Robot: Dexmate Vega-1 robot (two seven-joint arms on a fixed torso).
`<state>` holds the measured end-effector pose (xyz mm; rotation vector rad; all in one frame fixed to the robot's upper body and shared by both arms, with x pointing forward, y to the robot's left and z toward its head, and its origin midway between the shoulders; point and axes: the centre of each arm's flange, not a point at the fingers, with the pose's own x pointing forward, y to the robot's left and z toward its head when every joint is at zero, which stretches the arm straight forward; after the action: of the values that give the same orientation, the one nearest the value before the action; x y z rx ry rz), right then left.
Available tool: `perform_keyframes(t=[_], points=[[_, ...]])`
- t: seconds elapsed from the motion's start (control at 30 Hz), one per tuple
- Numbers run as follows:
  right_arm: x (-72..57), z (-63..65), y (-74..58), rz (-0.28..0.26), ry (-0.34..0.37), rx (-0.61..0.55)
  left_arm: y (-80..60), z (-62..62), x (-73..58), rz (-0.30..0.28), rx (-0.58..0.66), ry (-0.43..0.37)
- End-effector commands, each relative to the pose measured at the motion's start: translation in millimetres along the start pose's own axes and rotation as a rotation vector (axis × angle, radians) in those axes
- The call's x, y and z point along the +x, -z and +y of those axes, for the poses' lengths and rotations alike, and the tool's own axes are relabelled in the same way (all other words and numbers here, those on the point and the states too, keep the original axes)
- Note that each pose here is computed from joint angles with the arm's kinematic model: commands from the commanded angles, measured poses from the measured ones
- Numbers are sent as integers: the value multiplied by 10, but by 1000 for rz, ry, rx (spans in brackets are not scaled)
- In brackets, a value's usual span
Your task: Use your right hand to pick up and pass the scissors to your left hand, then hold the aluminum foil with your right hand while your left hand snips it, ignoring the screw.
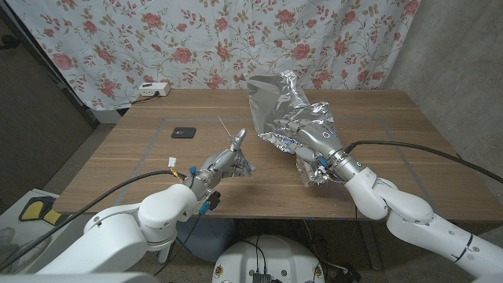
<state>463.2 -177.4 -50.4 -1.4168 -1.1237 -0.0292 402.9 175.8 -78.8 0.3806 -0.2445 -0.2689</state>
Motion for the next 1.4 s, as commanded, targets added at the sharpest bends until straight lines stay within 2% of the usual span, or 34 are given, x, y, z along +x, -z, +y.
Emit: perform_keyframes(t=[0.03, 0.33, 0.53, 1.0, 1.2, 1.27, 1.33, 1.4], points=[[43, -63, 119, -36, -23, -74, -52, -2, 89, 15, 55, 78], [18, -67, 190, -60, -16, -117, -92, -33, 107, 27, 89, 126], [7, -92, 267, -47, -6, -142, -91, -38, 102, 30, 90, 124], [32, -144, 372, -26, -5, -171, -85, -40, 144, 76, 149, 211], [42, -171, 424, -38, -1, -177, -107, -20, 166, 87, 197, 259], [48, -176, 443, -44, -2, -182, -154, -11, 187, 96, 264, 289], [53, -184, 449, -53, -3, -184, -184, -30, 173, 63, 314, 242], [55, -185, 445, -65, -10, -185, -204, -37, 180, 61, 330, 262]])
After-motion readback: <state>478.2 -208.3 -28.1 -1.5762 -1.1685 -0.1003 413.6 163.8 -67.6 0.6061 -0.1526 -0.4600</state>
